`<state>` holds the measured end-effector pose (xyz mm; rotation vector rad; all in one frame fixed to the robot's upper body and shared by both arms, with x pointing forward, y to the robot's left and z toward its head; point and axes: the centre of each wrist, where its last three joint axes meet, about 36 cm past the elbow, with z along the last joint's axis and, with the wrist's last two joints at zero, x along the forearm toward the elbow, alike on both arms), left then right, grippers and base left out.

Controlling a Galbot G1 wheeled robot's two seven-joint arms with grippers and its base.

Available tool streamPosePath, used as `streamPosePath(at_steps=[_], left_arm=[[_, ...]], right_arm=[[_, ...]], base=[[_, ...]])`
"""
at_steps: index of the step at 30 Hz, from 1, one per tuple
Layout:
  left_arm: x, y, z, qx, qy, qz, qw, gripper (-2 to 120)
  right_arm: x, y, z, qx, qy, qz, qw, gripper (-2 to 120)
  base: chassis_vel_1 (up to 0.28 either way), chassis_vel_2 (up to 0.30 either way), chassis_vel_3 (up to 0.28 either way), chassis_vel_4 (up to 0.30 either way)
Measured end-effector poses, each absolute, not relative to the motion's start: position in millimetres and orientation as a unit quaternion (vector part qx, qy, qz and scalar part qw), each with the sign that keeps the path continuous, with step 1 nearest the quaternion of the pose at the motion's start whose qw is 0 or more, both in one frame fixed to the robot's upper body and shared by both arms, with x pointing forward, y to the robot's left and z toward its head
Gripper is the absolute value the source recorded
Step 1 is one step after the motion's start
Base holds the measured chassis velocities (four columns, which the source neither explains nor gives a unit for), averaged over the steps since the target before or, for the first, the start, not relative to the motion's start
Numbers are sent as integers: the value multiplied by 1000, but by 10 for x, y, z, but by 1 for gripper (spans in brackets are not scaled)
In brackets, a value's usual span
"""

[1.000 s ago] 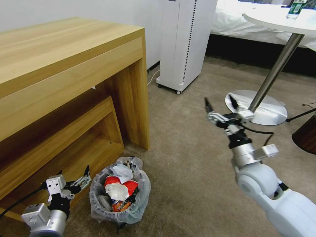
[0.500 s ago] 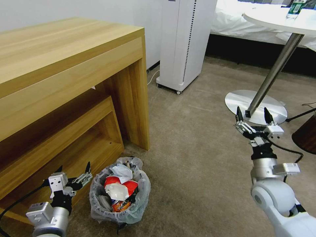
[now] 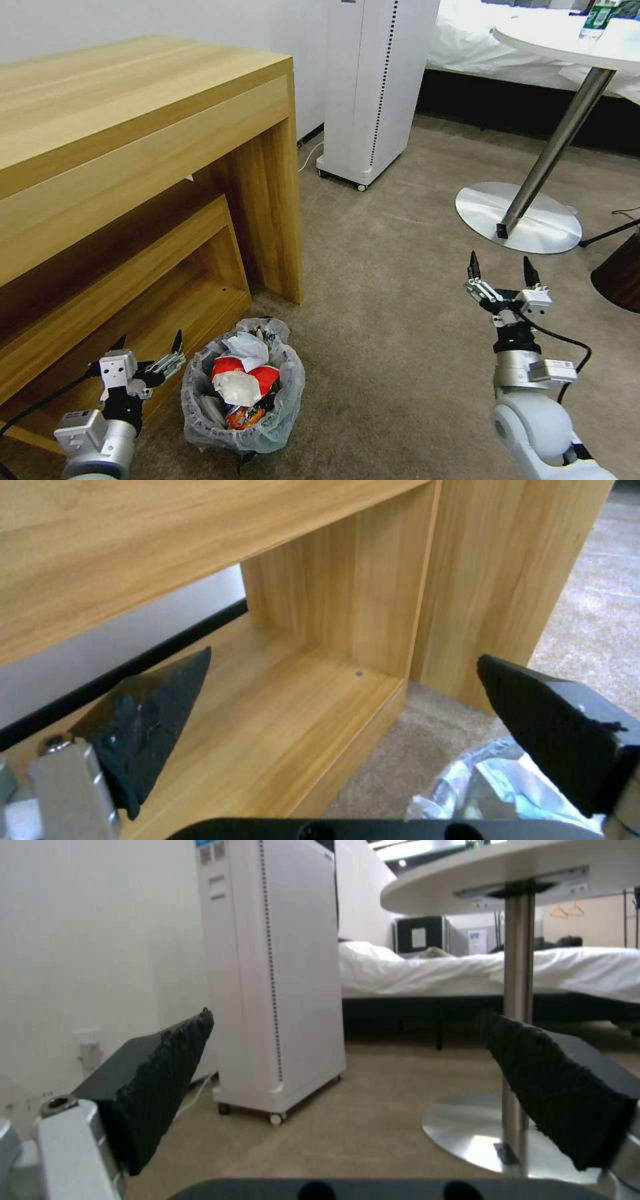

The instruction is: Pick up the trash bin and place the garbage on the floor into it.

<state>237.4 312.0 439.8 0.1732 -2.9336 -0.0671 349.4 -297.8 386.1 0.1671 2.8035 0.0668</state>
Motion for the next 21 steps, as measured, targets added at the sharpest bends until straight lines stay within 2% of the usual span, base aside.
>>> streamPosePath(at_steps=[21], left_arm=[[2489,3154,4405,41,-993,-17,105,100]], right_arm=[[3404,-2893,3762,60,987,11,151,100]], base=[[0,0,0,0]])
